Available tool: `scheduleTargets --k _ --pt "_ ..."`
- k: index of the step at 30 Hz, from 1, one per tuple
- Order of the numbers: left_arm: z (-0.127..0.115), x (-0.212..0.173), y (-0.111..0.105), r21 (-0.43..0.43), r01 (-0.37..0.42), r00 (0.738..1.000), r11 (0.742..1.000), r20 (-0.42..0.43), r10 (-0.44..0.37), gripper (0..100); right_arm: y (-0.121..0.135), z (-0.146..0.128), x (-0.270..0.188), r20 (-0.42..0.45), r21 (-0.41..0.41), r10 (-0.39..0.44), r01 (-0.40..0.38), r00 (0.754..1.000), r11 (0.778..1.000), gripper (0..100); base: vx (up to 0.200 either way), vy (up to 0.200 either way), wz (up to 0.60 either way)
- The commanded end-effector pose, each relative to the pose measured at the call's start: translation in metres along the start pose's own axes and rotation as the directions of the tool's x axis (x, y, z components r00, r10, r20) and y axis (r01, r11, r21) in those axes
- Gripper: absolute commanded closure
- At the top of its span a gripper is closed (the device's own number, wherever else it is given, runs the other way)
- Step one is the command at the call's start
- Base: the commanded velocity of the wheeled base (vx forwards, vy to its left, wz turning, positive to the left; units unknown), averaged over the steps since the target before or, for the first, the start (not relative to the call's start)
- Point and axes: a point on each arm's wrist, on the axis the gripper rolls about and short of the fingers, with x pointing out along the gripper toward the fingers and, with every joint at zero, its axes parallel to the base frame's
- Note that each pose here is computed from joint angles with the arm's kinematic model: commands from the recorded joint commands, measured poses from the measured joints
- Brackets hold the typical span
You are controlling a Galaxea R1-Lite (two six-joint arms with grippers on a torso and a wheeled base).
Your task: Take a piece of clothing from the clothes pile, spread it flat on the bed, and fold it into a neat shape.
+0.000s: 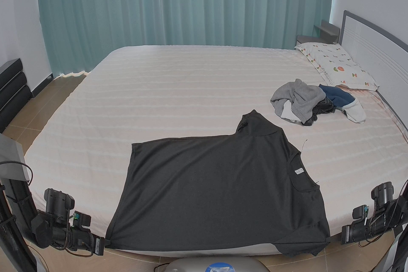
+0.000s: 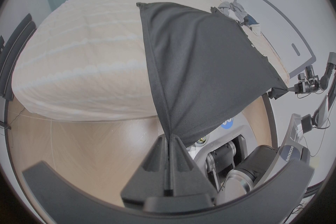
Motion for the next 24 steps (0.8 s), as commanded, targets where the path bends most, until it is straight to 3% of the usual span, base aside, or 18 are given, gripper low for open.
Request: scheduleTargets --k 1,3,8,13,14,16,24 --pt "0.007 -0.002 0.000 -0.014 -0.001 0.999 1.000 0.051 0.001 100 0.003 0.002 -0.005 0.059 -0.025 0.010 -0.009 0.998 1.000 100 0.000 0.000 0.00" --pt "0.011 -0.002 0.001 -0.042 0.000 0.997 0.999 0.075 0.003 100 0.003 0.007 -0.005 0.090 -0.038 0.016 -0.013 0.996 0.999 100 0.000 0.000 0.00" --pt "0.040 0.004 -0.002 -0.224 0.060 0.975 0.973 0.223 -0.009 100 0.003 0.032 -0.001 0.204 -0.041 0.035 -0.027 0.978 0.999 100 0.000 0.000 0.00" --pt "0.071 0.010 -0.004 -0.398 0.152 0.941 0.905 0.338 -0.010 100 0.007 0.055 0.011 0.235 -0.002 0.056 -0.057 0.970 0.998 100 0.000 0.000 0.00" --pt "0.071 0.010 -0.004 -0.398 0.152 0.941 0.905 0.338 -0.010 100 0.007 0.055 0.011 0.235 -0.002 0.056 -0.057 0.970 0.998 100 0.000 0.000 0.00" --pt "0.084 0.015 -0.002 -0.481 0.162 0.928 0.862 0.370 0.032 100 0.007 0.071 0.014 0.275 -0.001 0.065 -0.067 0.959 0.998 100 0.000 0.000 0.00" --pt "0.086 0.028 0.002 -0.512 0.142 0.936 0.847 0.349 0.054 100 0.008 0.103 0.014 0.359 0.024 0.081 -0.096 0.930 0.995 100 0.000 0.000 0.00"
